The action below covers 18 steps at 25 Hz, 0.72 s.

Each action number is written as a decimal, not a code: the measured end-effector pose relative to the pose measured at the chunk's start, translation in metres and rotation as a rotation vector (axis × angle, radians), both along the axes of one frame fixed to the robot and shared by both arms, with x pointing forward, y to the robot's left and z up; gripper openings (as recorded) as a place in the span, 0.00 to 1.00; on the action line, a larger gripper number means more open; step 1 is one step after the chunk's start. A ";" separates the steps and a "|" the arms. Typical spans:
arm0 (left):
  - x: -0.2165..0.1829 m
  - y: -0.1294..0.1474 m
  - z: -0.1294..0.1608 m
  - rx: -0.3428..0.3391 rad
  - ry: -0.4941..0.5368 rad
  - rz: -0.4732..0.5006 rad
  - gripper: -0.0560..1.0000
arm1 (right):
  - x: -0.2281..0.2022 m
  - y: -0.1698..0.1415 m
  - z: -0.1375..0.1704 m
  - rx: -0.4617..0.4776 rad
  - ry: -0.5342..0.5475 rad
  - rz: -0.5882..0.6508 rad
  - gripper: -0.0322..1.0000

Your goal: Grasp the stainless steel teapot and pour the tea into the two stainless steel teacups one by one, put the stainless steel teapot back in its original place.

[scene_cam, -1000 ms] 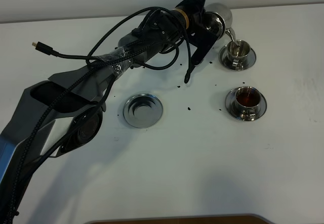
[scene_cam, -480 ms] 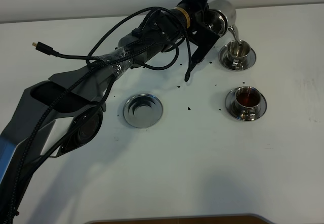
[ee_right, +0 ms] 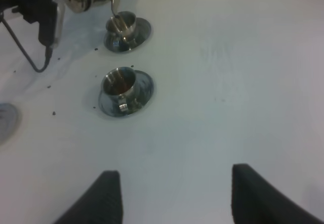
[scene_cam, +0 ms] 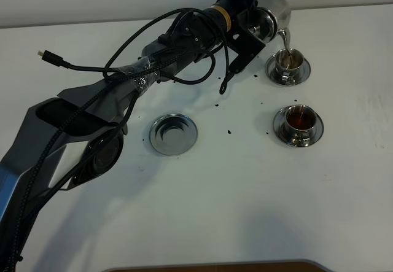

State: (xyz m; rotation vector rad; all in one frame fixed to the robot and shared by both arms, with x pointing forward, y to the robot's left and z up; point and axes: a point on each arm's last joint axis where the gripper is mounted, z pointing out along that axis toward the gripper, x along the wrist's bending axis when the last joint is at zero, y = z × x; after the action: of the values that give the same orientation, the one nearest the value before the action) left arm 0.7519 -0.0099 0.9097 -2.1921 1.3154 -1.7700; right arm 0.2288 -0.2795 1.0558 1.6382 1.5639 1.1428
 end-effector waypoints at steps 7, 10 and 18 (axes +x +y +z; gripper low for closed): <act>0.002 0.002 0.002 0.007 -0.028 -0.015 0.28 | 0.000 0.000 0.000 0.000 0.000 0.000 0.50; 0.004 0.004 0.003 -0.001 -0.043 -0.021 0.28 | 0.000 0.000 0.000 0.000 0.000 0.000 0.50; 0.006 0.007 0.005 0.027 -0.076 -0.036 0.28 | 0.000 0.000 0.000 0.000 0.000 0.000 0.50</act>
State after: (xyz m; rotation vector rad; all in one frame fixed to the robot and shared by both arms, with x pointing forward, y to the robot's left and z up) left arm 0.7582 -0.0025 0.9143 -2.0781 1.3622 -1.8181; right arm 0.2288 -0.2795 1.0558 1.6382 1.5639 1.1428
